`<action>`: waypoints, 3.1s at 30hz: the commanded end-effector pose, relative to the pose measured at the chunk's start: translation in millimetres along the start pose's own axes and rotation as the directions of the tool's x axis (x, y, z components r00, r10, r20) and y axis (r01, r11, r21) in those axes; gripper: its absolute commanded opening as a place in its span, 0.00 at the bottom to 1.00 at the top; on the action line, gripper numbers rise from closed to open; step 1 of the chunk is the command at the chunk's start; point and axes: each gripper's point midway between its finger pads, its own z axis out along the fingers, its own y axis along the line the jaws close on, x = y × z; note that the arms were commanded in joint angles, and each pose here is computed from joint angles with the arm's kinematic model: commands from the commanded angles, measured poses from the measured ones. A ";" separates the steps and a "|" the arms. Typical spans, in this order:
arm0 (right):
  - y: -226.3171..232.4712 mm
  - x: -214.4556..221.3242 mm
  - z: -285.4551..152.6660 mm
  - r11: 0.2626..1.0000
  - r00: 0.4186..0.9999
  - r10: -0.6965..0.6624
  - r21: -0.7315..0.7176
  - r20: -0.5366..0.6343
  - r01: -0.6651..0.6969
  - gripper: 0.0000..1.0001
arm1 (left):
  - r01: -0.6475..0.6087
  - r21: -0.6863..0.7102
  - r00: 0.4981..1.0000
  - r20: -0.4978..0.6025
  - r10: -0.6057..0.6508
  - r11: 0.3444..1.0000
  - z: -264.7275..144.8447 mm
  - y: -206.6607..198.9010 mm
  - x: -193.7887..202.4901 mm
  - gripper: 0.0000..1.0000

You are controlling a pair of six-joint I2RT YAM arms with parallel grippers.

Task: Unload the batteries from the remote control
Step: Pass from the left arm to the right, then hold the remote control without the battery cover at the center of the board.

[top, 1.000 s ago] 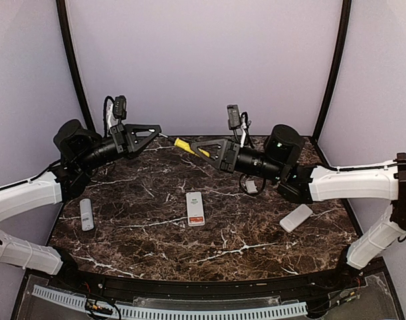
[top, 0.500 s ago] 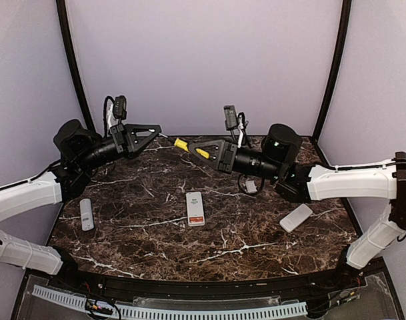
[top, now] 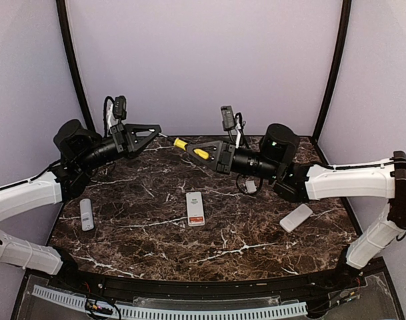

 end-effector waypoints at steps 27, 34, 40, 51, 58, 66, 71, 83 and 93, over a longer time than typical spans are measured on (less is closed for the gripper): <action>-78.9 9.4 -62.1 0.878 0.997 0.025 0.478 -0.071 0.012 0.00 | -0.083 -0.452 0.985 -0.175 0.003 0.888 -33.9 84.9 41.2 0.77; -110.2 54.2 -104.4 0.748 0.971 0.130 0.663 -0.200 0.037 0.00 | 0.003 -0.624 0.958 -0.223 -0.182 0.781 -50.9 142.7 83.4 0.80; -123.2 95.0 -120.7 0.663 0.934 0.239 0.748 -0.264 0.042 0.00 | 0.053 -0.674 0.927 -0.242 -0.287 0.737 -52.8 173.4 116.6 0.71; -126.5 139.1 -112.8 0.615 0.894 0.324 0.787 -0.309 0.050 0.00 | 0.043 -0.681 0.866 -0.340 -0.367 0.731 -31.6 201.4 174.5 0.51; -128.6 153.6 -107.9 0.603 0.878 0.353 0.796 -0.323 0.051 0.00 | 0.047 -0.685 0.845 -0.360 -0.395 0.727 -23.8 215.1 194.2 0.44; -129.4 158.9 -104.7 0.606 0.868 0.357 0.793 -0.346 0.067 0.00 | 0.046 -0.688 0.837 -0.369 -0.403 0.724 -15.6 227.0 201.5 0.39; -131.5 162.6 -103.8 0.600 0.861 0.362 0.796 -0.357 0.077 0.00 | 0.015 -0.710 0.838 -0.376 -0.397 0.704 -15.4 237.9 202.5 0.37; -133.2 168.4 -102.3 0.592 0.850 0.374 0.801 -0.371 0.090 0.00 | 0.003 -0.736 0.831 -0.374 -0.410 0.677 -12.1 254.1 207.3 0.32; -135.4 172.3 -99.9 0.588 0.843 0.381 0.803 -0.379 0.095 0.00 | 0.003 -0.737 0.826 -0.379 -0.416 0.676 -10.9 259.0 211.7 0.30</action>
